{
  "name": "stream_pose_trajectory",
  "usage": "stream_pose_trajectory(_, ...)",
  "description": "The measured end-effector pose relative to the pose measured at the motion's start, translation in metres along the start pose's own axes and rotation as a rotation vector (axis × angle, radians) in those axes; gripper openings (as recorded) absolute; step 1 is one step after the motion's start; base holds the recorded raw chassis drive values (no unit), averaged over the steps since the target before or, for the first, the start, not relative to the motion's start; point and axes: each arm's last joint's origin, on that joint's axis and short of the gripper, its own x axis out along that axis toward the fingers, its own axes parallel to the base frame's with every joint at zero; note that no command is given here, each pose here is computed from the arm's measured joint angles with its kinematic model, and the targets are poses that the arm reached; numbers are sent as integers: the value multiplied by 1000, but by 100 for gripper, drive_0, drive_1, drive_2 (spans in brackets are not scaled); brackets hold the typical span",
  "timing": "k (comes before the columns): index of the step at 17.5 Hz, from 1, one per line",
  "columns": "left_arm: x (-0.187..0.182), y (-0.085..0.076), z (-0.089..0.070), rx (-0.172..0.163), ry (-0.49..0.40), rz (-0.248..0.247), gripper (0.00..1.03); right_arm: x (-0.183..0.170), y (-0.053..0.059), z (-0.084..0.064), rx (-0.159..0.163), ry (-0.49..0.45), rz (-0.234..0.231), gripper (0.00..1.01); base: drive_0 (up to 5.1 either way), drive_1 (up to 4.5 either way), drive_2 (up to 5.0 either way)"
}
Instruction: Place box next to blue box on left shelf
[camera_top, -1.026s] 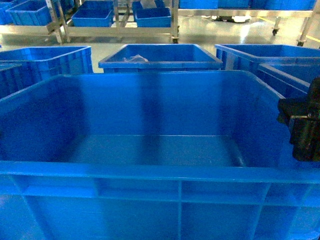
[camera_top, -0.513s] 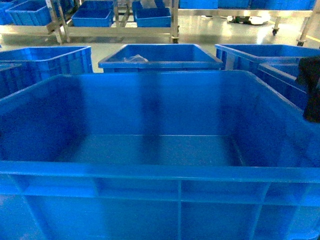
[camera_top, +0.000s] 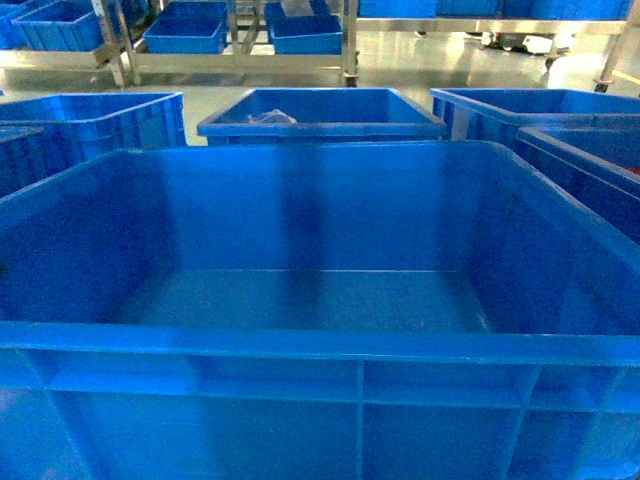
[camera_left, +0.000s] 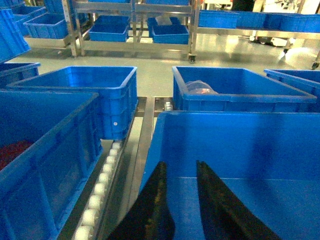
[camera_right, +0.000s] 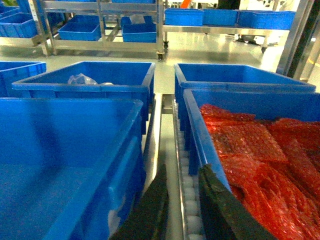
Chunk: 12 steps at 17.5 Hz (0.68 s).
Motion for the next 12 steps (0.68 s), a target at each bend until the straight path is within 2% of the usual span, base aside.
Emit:
stream_pose_trajectory(1, -6, 0, -4, 0, 0, 0, 9, -6, -6, -3, -2, 7, -7, 9, 0, 0, 0)
stream_pose_trajectory(2, -11, 0, -9, 0, 8, 0, 3, -12, -11, -5, -5, 7, -11, 1, 0, 0, 0)
stream_pose_trajectory(5, -24, 0, -17, 0, 5, 0, 3, -25, -20, -12, 0, -21, -7, 2, 0, 0, 0)
stream_pose_trajectory(6, -28, 0, -19, 0, 6, 0, 3, -28, -21, -20, -5, 19, -7, 2, 0, 0, 0)
stream_pose_trajectory(7, -31, 0, -21, 0, 9, 0, 3, -31, -24, -17, -4, 10, 1, 2, 0, 0, 0)
stream_pose_trajectory(8, -34, 0, -23, 0, 8, 0, 3, -35, -31, -14, -4, -7, 6, 2, 0, 0, 0)
stream_pose_trajectory(9, -37, 0, -24, 0, 6, 1, 3, -38, -35, -12, -3, -21, -23, 2, 0, 0, 0)
stream_pose_trajectory(11, -40, 1, -28, 1, -22, 0, 3, -41, -34, -12, -4, -12, -3, 2, 0, 0, 0)
stream_pose_trajectory(12, -41, 1, -29, 0, -8, 1, 3, -43, -34, -12, -4, -13, -3, 2, 0, 0, 0)
